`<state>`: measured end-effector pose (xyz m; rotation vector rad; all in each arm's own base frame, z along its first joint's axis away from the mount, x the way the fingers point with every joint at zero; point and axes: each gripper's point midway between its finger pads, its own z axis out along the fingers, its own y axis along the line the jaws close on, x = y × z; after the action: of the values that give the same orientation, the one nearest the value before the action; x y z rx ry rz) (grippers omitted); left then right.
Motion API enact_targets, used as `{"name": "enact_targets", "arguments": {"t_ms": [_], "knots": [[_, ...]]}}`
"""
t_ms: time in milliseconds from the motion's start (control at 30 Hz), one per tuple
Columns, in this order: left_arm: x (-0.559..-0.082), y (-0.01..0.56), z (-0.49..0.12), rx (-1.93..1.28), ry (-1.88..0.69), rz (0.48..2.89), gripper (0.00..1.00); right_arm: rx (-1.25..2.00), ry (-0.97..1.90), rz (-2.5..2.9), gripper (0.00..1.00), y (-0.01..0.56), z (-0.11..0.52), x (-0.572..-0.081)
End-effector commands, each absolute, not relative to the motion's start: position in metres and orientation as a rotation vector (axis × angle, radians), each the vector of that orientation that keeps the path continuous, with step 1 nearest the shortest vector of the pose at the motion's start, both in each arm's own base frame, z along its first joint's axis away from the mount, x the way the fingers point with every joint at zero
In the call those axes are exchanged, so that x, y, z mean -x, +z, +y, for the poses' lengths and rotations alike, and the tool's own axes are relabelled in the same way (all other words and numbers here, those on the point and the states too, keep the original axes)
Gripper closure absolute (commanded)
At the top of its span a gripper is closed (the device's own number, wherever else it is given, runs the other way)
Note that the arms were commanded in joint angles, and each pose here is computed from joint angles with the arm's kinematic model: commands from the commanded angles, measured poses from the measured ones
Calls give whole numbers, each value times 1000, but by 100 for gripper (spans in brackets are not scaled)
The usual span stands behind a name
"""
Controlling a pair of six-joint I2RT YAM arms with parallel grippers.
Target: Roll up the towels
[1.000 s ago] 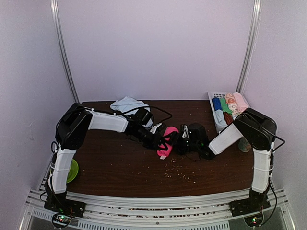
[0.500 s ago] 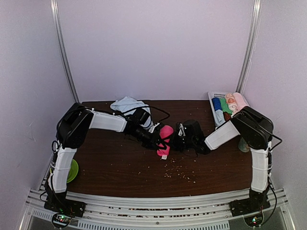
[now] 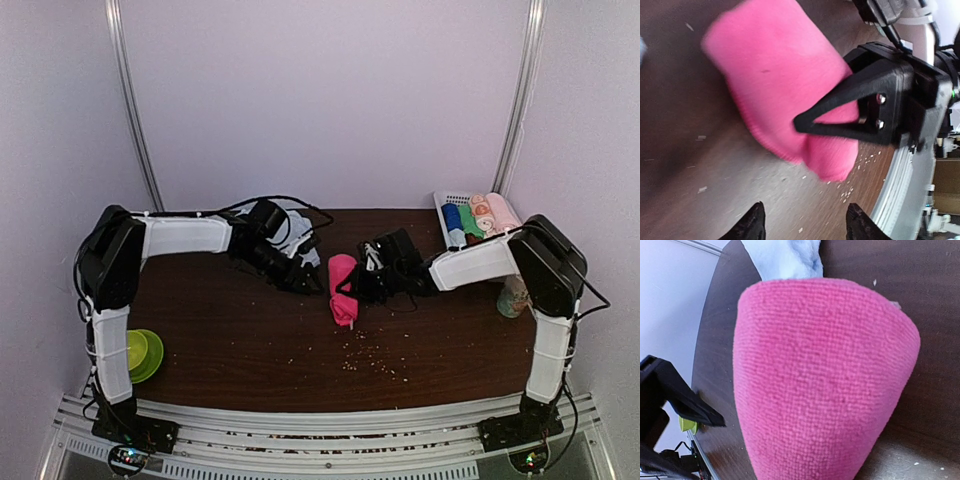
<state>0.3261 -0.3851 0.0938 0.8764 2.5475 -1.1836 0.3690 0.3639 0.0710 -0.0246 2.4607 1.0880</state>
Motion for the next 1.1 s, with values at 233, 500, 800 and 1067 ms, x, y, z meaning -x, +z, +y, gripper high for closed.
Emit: {"name": "enact_targets", "arguments": {"t_ms": [233, 500, 800, 1067], "knots": [[-348, 151, -304, -987, -904, 2365, 38, 334, 831, 2442, 100, 173, 301, -405], [-337, 150, -284, -1107, -874, 2328, 34, 248, 729, 2395, 100, 235, 224, -461], [-336, 150, -285, -1122, -872, 2314, 34, 5, 483, 2302, 100, 275, 138, -522], [-334, 143, -286, -1155, -885, 2308, 33, -195, 290, 2328, 100, 248, 59, -552]]}}
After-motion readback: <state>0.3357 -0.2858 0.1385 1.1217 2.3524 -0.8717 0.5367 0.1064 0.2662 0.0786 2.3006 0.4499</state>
